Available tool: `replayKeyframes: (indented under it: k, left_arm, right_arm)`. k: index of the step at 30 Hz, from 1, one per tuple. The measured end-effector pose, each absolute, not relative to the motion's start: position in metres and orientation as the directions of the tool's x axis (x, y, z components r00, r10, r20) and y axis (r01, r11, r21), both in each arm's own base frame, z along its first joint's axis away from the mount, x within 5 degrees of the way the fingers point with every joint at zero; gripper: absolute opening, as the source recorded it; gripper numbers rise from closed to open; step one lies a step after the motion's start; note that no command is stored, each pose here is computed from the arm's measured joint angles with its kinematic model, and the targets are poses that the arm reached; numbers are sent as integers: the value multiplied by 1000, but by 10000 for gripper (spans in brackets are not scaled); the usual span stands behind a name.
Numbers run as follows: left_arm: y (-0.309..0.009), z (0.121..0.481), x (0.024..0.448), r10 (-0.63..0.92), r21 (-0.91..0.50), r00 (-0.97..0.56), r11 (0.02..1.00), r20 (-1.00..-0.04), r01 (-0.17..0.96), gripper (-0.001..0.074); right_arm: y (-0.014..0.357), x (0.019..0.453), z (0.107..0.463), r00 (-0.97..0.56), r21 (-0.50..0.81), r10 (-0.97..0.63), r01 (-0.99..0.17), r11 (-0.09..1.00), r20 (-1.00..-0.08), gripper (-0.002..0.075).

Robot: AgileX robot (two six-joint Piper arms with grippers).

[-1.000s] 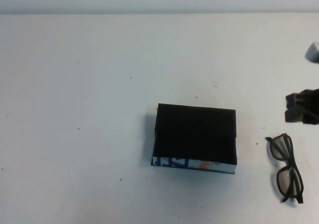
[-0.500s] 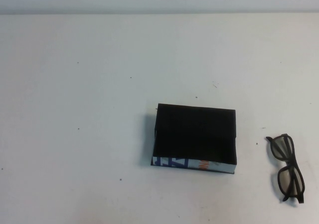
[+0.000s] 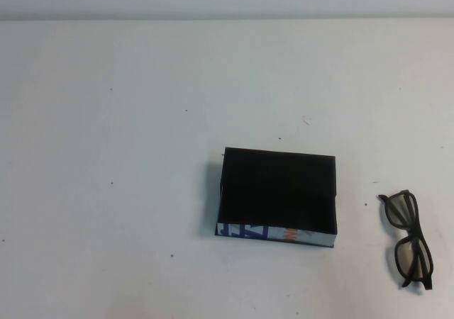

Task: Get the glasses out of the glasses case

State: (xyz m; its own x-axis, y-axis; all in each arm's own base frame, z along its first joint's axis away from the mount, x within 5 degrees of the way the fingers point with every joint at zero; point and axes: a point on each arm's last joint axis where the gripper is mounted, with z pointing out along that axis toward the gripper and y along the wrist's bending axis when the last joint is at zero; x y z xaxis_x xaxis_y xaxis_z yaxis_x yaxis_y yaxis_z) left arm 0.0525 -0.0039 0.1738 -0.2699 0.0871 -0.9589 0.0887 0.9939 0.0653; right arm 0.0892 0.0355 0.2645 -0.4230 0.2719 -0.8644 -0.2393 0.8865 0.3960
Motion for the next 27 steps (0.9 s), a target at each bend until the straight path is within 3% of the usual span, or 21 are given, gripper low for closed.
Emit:
replayKeyframes:
  k: [16, 19, 24, 27]
  left_arm:
    - [-4, 174, 53, 87, 65, -270, 994, -959, 89, -5]
    - [-4, 174, 53, 87, 65, -270, 994, -959, 89, -4]
    - [-4, 174, 53, 87, 65, -270, 994, -959, 89, -4]
    - [-4, 174, 53, 87, 65, -270, 994, -959, 89, -4]
  right_arm:
    - [36, 77, 215, -545, 418, 249, -209, 884, -800, -16]
    - [33, 66, 209, -483, 368, 217, -242, 898, -848, -16]
    - [19, 53, 194, -259, 131, 68, -234, 963, -964, -16]
    - [12, 56, 194, -85, 132, 119, -169, 977, -989, -16]
